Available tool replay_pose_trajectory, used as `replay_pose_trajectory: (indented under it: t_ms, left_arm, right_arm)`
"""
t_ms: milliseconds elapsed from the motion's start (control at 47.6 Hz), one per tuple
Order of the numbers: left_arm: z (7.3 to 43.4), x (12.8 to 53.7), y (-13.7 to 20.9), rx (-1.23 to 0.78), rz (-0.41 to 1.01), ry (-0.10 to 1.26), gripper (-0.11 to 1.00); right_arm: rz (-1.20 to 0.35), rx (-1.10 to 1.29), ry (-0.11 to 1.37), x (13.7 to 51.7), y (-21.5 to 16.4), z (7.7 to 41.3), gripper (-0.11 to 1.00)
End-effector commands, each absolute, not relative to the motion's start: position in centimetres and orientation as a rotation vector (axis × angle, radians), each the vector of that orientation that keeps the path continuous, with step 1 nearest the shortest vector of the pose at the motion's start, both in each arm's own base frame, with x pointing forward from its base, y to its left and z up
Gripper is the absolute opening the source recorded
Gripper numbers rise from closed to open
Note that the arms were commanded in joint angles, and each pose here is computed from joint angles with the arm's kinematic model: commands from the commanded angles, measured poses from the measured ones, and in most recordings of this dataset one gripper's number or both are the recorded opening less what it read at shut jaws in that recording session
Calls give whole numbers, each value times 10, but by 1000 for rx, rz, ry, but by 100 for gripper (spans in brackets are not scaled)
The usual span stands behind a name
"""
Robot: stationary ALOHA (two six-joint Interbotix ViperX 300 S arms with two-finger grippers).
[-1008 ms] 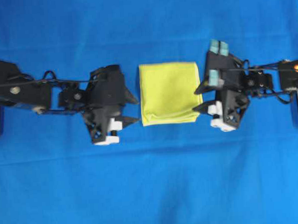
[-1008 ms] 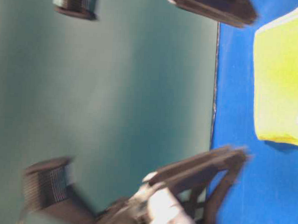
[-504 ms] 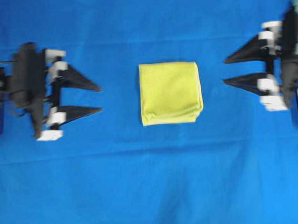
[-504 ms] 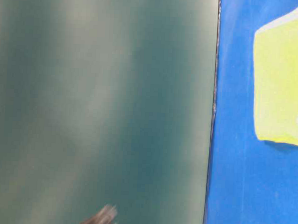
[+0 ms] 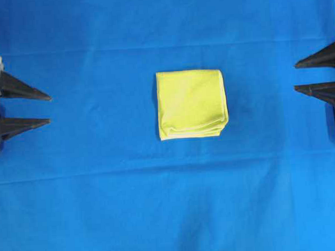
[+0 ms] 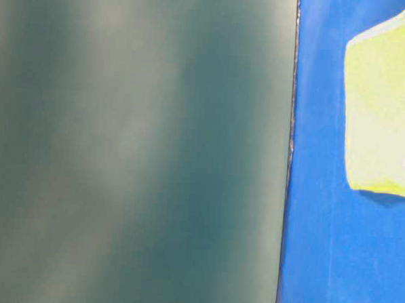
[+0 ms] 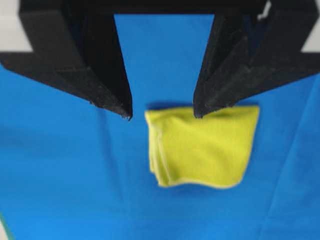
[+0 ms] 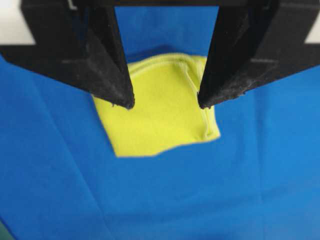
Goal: Fold the yellow towel.
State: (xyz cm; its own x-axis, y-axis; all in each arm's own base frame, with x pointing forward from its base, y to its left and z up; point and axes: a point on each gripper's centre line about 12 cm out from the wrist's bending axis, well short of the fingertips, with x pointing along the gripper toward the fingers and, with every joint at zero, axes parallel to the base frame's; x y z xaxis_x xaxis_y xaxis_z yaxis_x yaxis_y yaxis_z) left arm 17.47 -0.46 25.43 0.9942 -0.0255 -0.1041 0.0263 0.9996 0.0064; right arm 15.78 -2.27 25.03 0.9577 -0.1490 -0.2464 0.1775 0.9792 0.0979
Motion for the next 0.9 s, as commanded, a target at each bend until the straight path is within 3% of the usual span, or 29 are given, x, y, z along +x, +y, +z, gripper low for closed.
replay_pose_trajectory:
  t_ms: [0,210,882]
  left_arm:
    - [249,165,-4,6,-24,78,50]
    - [234,156,-4,-2,-24,84,49]
    - [233,156,-4,-2,-24,87,49]
  right_arm:
    - [-161,125,203,157,-22,247,59]
    - [-153,141,195,159,-22,233,59]
    - [-155,147,205,160,-22,231,59]
